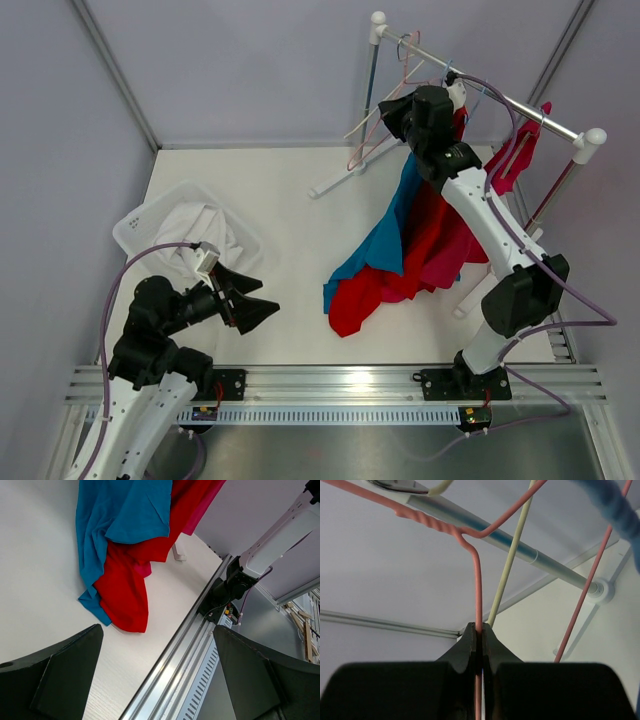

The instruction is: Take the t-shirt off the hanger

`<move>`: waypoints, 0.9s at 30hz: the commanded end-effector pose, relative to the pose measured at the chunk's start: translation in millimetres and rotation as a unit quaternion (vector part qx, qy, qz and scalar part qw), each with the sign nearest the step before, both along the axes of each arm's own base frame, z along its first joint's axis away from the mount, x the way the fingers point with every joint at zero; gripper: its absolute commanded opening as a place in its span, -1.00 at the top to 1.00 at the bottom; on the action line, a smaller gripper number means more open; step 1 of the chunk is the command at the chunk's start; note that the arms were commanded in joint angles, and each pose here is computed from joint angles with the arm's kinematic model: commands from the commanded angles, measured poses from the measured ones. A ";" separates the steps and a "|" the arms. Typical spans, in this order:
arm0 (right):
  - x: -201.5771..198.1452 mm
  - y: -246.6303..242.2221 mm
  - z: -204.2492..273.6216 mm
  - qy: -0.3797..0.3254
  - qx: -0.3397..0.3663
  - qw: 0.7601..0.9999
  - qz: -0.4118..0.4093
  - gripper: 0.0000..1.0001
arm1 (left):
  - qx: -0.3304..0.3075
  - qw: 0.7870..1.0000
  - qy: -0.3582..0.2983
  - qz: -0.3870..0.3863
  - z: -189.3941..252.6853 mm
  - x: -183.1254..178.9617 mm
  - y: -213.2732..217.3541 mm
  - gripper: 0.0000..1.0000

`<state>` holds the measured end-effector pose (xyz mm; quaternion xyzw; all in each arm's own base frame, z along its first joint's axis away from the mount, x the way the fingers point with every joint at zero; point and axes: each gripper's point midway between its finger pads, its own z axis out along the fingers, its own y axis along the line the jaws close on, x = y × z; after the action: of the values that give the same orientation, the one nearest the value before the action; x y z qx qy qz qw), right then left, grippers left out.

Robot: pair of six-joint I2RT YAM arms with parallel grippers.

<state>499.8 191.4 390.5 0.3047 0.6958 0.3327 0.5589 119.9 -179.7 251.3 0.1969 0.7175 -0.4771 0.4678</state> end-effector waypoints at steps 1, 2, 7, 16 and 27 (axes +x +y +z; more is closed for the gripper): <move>3.3 -0.4 15.8 -0.017 0.013 1.000 0.012 1.00 | -0.006 1.000 -0.018 -0.025 5.0 -8.3 -3.4 -0.98; 4.4 -1.5 14.6 -0.016 0.013 1.000 0.011 1.00 | -0.007 0.999 -0.019 -0.026 5.5 -9.0 -3.4 -0.98; 7.1 -9.2 9.6 -0.012 0.008 1.000 0.004 1.00 | -0.007 0.999 -0.019 -0.026 5.5 -9.3 -3.5 -0.98; -18.9 -10.0 22.0 -0.029 0.005 0.999 0.030 -0.08 | -0.006 1.000 -0.016 -0.025 4.6 -7.9 -3.6 -0.98; -100.8 -8.5 56.7 -0.060 -0.049 0.989 0.130 -0.20 | -0.005 1.000 -0.012 -0.019 3.5 -5.4 -3.2 -0.98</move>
<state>431.1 185.5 434.8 0.2163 0.7003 0.3852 0.5607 119.2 -180.2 251.3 0.1981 0.7171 -0.4781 0.4668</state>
